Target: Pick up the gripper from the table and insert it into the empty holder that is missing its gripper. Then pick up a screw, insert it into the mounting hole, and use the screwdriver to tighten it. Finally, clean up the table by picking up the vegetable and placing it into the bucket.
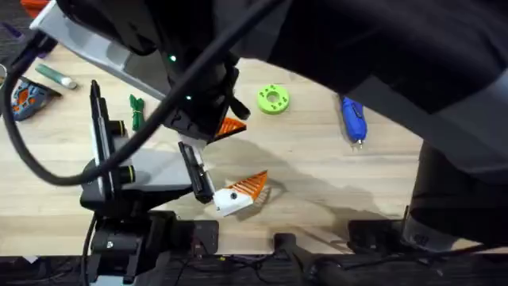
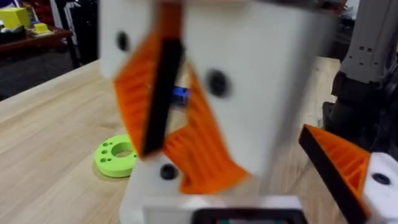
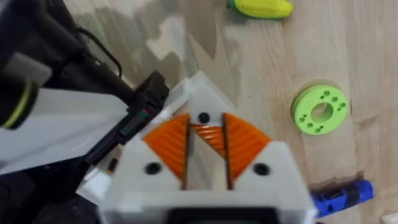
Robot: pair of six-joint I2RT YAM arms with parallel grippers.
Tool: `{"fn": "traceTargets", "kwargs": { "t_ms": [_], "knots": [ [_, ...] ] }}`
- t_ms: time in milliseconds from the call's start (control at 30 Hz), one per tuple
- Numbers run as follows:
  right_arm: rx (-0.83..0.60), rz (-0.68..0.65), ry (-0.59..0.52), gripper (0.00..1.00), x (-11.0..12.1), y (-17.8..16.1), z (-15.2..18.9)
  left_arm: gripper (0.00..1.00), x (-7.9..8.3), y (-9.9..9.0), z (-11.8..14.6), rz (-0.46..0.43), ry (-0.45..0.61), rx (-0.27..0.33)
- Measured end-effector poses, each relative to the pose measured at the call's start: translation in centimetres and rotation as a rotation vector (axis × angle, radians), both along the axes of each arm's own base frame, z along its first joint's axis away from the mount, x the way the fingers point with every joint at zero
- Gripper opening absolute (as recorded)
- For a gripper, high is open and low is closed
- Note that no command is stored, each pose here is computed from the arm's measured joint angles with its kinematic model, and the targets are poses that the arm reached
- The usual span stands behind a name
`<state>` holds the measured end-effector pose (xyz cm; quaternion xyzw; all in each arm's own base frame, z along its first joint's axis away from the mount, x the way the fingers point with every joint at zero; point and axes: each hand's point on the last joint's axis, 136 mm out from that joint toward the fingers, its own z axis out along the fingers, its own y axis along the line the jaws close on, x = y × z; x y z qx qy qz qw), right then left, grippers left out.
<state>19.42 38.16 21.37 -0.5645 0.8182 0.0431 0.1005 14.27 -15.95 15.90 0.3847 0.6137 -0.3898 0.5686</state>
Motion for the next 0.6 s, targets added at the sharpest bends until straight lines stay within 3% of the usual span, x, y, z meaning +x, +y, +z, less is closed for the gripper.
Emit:
{"fn": "traceTargets", "kwargs": {
  "t_ms": [133, 167, 600],
  "knots": [
    [-0.02, -0.011, -0.027, 0.766, 0.7, -0.6, 0.1, 0.987, 0.0, 0.0, 0.0, -0.001, 0.001, 0.0],
    [-0.022, -0.016, -0.036, 0.85, 1.1, -0.8, 0.2, 0.987, 0.0, 0.0, 0.0, -0.002, 0.001, 0.0],
    [-0.024, -0.021, -0.04, 0.898, 1.1, -1.3, 0.5, 0.988, 0.0, 0.0, 0.0, -0.003, -0.007, 0.003]
  ]
}}
